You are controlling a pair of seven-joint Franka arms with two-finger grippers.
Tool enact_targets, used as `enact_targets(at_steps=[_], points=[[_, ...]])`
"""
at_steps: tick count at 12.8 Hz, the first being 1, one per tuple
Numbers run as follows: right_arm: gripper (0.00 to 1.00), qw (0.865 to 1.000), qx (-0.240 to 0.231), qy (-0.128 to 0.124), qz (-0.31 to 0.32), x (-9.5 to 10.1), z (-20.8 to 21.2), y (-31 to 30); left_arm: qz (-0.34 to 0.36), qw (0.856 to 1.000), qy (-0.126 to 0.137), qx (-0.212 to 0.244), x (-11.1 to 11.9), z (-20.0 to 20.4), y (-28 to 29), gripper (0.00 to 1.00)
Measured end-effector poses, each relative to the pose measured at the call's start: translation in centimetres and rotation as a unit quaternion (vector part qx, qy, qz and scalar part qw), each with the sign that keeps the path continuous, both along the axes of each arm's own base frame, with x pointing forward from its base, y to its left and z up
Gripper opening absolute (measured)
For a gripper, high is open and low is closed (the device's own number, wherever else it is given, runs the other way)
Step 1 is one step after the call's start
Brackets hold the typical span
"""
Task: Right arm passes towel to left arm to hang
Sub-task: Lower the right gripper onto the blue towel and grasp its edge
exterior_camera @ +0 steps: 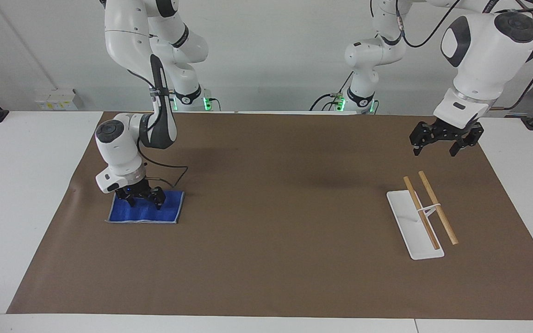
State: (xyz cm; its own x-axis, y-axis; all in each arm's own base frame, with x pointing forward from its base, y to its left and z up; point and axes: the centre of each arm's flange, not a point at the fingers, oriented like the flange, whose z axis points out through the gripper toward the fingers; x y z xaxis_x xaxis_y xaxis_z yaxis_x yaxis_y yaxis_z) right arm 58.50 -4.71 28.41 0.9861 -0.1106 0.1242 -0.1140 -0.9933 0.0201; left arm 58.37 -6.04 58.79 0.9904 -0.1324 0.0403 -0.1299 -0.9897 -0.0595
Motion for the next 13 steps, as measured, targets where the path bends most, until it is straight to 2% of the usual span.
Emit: enact_targets(at_steps=[4, 5, 10, 12, 13], points=[[0.99, 1.0, 0.0, 0.006, 0.0, -0.2, -0.6, -0.1, 0.0, 1.0, 0.0, 0.0, 0.0, 0.0, 0.0, 1.0], [0.91, 1.0, 0.0, 0.005, 0.001, -0.2, -0.6, -0.1, 0.0, 1.0, 0.0, 0.0, 0.0, 0.0, 0.0, 1.0], [0.24, 1.0, 0.0, -0.001, 0.003, 0.0, 0.2, 0.1, 0.0, 1.0, 0.0, 0.0, 0.0, 0.0, 0.0, 1.0], [0.06, 1.0, 0.0, -0.007, 0.006, 0.1, 0.8, 0.4, 0.0, 1.0, 0.0, 0.0, 0.0, 0.0, 0.0, 1.0], [0.05, 1.0, 0.0, -0.01, 0.008, 0.1, 1.2, 0.7, 0.0, 1.0, 0.0, 0.0, 0.0, 0.0, 0.0, 1.0]])
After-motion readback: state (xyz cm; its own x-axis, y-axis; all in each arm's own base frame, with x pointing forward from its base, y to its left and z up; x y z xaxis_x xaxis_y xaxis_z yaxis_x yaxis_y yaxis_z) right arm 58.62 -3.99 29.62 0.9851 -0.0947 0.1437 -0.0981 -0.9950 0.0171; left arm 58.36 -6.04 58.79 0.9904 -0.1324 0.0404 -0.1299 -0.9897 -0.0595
